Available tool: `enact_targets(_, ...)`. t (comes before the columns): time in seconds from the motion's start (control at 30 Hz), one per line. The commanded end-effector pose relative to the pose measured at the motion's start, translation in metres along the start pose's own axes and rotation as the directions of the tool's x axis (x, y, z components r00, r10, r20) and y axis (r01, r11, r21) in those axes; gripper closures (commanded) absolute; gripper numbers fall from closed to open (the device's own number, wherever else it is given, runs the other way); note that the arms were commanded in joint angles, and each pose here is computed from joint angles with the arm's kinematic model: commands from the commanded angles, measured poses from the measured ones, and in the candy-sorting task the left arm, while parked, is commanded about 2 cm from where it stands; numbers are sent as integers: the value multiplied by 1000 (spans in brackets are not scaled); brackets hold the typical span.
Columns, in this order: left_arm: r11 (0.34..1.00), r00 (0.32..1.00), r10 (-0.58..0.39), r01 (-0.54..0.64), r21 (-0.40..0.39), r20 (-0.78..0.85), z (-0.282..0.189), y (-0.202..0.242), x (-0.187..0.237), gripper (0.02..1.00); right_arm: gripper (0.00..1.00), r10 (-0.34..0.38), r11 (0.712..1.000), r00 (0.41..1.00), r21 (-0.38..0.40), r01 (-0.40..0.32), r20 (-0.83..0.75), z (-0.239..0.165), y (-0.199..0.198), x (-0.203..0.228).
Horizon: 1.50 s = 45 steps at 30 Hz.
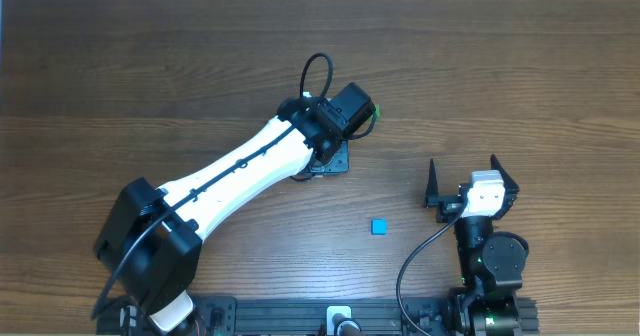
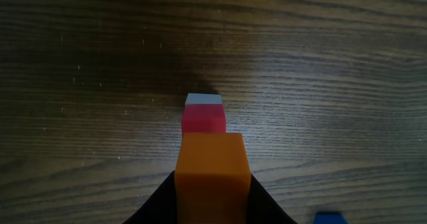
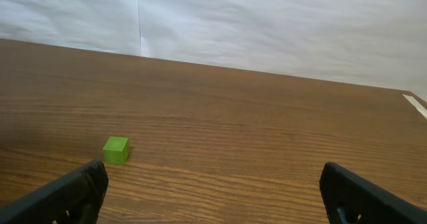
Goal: Stack Cubes
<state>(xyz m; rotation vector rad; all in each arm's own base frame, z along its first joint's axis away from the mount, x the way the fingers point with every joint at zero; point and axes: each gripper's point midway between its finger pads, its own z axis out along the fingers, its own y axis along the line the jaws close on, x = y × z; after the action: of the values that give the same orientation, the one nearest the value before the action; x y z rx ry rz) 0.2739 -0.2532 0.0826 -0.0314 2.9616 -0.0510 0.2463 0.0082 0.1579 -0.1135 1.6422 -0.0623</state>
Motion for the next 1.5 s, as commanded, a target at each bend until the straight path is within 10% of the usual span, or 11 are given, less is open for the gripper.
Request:
enact_targets(0.03, 1000, 1000, 14, -14, -9, -14, 8, -2, -1, 976, 9, -2, 1000, 1000, 6, 2, 2, 0, -1, 1)
enact_targets(1.5, 1000, 996, -7, 5, -20, -88, 27, 2, 5, 978, 9, -2, 1000, 1000, 6, 2, 2, 0, -1, 1)
